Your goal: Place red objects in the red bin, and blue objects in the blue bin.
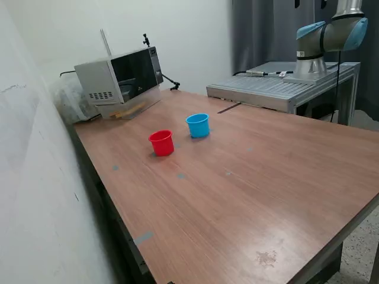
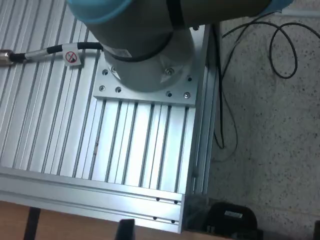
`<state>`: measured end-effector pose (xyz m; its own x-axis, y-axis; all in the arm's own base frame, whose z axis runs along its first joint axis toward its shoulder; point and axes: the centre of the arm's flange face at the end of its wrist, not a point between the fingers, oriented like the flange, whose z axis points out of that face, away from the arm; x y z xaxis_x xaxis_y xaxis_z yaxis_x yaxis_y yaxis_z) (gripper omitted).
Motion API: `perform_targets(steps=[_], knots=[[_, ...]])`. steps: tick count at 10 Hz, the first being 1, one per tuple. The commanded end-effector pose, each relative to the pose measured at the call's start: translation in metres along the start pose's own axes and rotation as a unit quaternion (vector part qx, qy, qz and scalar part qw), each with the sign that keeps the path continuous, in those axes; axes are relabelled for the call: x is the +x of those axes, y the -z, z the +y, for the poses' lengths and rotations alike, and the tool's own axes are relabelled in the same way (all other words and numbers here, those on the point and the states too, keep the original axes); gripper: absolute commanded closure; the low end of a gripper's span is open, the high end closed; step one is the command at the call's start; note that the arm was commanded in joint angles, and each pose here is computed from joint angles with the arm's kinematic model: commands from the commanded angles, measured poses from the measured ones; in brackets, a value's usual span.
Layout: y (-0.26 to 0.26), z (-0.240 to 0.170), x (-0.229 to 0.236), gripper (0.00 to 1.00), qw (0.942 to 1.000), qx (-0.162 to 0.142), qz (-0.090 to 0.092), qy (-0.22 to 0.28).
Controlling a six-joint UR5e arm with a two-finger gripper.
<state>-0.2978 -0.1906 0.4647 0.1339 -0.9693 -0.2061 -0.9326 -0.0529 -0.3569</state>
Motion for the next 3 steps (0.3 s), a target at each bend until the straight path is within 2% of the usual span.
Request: perform_targets(steps=[1, 3], knots=[[0.0003, 0.0001, 0.0000, 0.00, 1.0000, 0.000, 0.000, 0.001], [0.0003, 0.0001, 0.0000, 0.00, 1.0000, 0.000, 0.000, 0.001]])
